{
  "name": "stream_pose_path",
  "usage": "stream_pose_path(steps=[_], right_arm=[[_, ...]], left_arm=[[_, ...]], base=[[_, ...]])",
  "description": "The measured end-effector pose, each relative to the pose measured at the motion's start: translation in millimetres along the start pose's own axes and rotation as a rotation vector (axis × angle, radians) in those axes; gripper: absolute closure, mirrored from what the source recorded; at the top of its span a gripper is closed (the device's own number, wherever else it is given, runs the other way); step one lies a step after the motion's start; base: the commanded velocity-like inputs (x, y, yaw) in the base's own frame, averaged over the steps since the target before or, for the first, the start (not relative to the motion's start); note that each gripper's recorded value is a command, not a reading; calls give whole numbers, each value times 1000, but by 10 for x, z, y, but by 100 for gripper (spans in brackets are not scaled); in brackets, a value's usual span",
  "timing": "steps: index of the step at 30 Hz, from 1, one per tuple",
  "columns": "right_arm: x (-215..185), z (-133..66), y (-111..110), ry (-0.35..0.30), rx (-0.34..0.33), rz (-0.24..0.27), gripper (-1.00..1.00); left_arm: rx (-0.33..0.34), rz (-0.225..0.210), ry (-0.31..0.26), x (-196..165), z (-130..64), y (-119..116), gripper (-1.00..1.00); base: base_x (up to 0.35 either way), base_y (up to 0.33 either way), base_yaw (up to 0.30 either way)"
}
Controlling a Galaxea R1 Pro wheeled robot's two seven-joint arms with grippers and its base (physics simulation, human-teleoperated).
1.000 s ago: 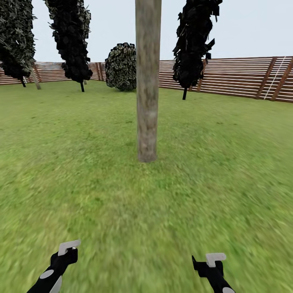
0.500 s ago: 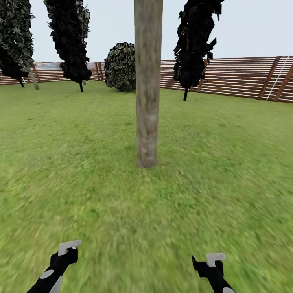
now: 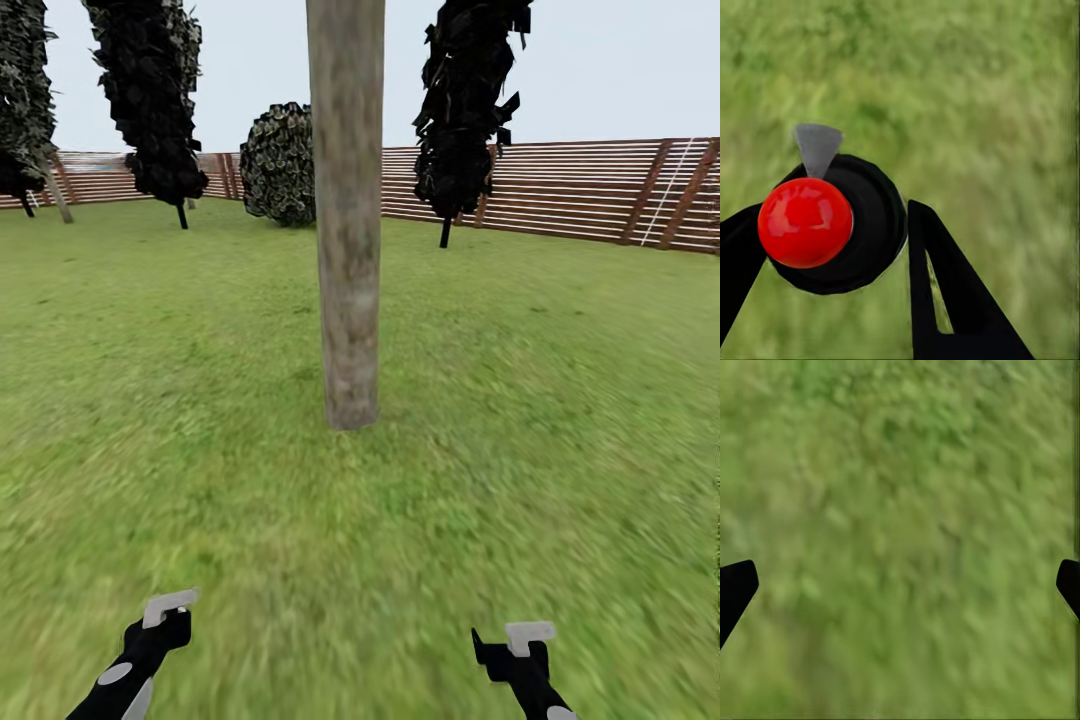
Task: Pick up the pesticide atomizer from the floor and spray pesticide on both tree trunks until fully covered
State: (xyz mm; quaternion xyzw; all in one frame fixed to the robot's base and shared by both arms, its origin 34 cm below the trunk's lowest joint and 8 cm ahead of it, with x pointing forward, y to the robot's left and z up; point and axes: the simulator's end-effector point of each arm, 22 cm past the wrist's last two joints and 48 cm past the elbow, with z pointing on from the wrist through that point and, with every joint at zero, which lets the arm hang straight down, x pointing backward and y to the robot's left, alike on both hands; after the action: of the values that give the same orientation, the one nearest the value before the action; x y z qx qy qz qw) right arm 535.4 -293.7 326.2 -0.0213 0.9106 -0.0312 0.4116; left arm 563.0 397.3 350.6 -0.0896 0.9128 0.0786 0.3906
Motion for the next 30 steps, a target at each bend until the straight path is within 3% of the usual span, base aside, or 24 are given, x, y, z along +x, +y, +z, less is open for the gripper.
stream_pose_path(steps=[30], right_arm=[[-4, 1, 1, -1, 0, 0, -100]], left_arm=[[-2, 1, -1, -4, 0, 11, 100]], base=[[337, -31, -19]])
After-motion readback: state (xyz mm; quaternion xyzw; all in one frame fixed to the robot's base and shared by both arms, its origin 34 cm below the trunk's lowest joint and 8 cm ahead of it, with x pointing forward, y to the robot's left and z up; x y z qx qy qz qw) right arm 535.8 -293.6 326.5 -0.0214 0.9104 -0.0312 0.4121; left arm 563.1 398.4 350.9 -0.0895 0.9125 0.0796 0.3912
